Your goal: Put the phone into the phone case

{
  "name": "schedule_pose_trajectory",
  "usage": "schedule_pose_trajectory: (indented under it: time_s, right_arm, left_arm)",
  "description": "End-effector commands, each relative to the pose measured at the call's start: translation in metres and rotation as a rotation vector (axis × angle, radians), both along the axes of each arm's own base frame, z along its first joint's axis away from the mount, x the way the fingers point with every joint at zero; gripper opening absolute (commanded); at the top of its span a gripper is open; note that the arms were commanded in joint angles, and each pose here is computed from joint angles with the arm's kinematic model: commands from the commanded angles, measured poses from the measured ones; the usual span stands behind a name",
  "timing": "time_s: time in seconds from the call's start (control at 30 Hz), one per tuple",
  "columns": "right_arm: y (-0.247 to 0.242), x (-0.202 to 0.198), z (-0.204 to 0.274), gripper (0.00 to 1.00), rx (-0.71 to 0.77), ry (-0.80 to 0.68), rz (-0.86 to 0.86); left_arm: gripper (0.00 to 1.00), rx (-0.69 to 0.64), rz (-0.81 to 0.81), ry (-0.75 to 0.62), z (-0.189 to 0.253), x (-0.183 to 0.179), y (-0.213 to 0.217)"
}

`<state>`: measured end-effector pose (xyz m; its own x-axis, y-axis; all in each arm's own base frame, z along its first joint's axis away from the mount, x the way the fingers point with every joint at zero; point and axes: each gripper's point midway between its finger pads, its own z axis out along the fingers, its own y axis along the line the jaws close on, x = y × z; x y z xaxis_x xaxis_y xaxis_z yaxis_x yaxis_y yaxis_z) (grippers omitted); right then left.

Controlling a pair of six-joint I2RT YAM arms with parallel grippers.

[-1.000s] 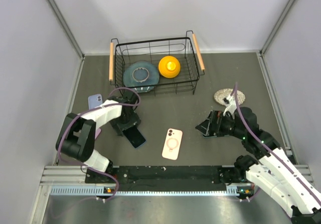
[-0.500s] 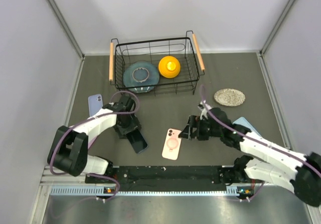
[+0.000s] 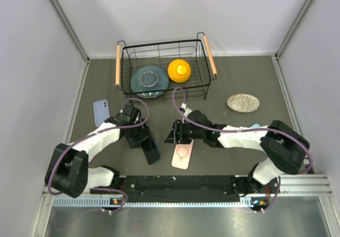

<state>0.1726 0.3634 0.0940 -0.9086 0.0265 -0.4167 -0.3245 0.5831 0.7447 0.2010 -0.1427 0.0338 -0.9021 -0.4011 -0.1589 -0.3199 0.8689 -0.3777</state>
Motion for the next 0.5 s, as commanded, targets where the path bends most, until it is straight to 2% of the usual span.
schedule_pose_trajectory:
  time_s: [0.0,0.17,0.3,0.47]
  right_arm:
    - [0.038,-0.001,0.017,0.54,0.092,-0.023,0.046]
    - [0.060,-0.014,0.004,0.48,0.099,0.018,0.096]
    - [0.070,-0.025,0.002,0.45,0.134,0.060,0.113]
    - [0.072,-0.028,-0.011,0.44,0.108,0.086,0.104]
  left_arm:
    - [0.70,-0.063,-0.052,-0.077,0.014,0.009,-0.011]
    - [0.72,-0.079,-0.068,-0.086,0.015,0.008,-0.014]
    - [0.73,-0.093,-0.073,-0.085,0.015,0.007,-0.015]
    - [0.73,-0.102,-0.079,-0.080,0.015,0.006,-0.017]
